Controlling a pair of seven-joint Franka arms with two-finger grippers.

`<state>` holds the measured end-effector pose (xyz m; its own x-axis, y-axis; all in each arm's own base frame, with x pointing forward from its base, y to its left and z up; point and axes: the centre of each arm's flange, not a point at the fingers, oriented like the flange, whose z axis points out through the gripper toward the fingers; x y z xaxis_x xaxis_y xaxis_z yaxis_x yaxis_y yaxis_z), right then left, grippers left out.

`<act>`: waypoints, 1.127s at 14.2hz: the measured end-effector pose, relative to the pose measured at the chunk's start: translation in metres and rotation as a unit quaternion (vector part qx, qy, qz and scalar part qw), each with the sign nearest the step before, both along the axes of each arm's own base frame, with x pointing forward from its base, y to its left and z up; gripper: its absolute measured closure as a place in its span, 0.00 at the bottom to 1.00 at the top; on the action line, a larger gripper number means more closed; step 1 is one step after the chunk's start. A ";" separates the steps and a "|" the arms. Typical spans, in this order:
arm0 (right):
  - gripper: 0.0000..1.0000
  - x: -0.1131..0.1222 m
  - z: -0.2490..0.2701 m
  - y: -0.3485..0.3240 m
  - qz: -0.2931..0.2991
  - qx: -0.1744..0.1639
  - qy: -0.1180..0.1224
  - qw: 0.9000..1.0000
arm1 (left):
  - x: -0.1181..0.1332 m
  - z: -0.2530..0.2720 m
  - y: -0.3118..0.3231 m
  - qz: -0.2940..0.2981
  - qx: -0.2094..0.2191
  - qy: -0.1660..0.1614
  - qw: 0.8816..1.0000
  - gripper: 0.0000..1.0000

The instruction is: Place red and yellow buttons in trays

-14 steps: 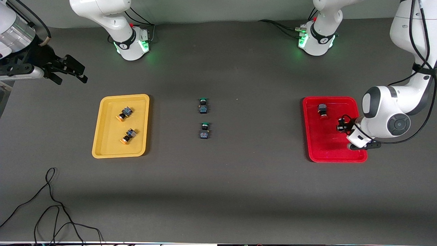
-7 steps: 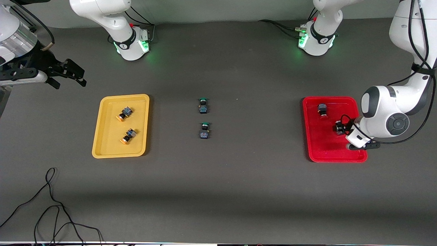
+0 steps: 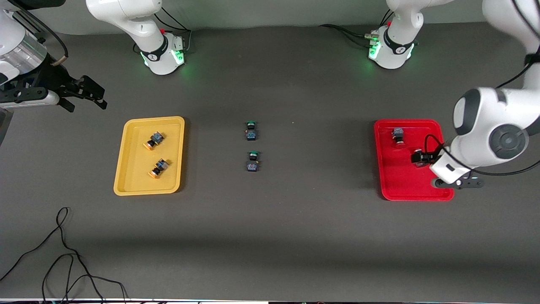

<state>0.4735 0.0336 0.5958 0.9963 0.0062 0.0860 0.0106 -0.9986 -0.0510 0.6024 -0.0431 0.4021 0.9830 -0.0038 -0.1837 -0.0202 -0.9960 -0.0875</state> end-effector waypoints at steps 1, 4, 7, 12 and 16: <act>0.00 0.000 0.000 0.000 0.000 0.000 0.000 1.000 | 0.004 0.034 -0.006 -0.002 0.000 -0.009 1.000 0.00; 0.00 0.000 0.000 -0.001 0.000 0.000 0.000 1.000 | 0.008 0.105 -0.011 0.002 -0.008 -0.048 0.999 0.01; 0.00 0.000 0.000 -0.001 0.009 -0.001 0.000 1.000 | 0.001 0.137 -0.015 0.001 -0.012 -0.075 0.997 0.00; 0.00 0.003 0.000 -0.014 0.008 0.001 -0.001 1.000 | -0.036 0.180 0.001 -0.001 -0.008 -0.099 0.995 0.00; 0.00 0.011 0.000 -0.013 0.008 0.000 0.001 1.000 | -0.046 0.180 0.025 0.007 -0.019 -0.094 0.995 0.00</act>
<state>0.4840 0.0208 0.5955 0.9963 0.0223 0.0834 0.0266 -0.9983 -0.0516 0.5569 -0.0179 0.5816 1.0000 0.0071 0.0027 0.0073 -0.9987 -0.0508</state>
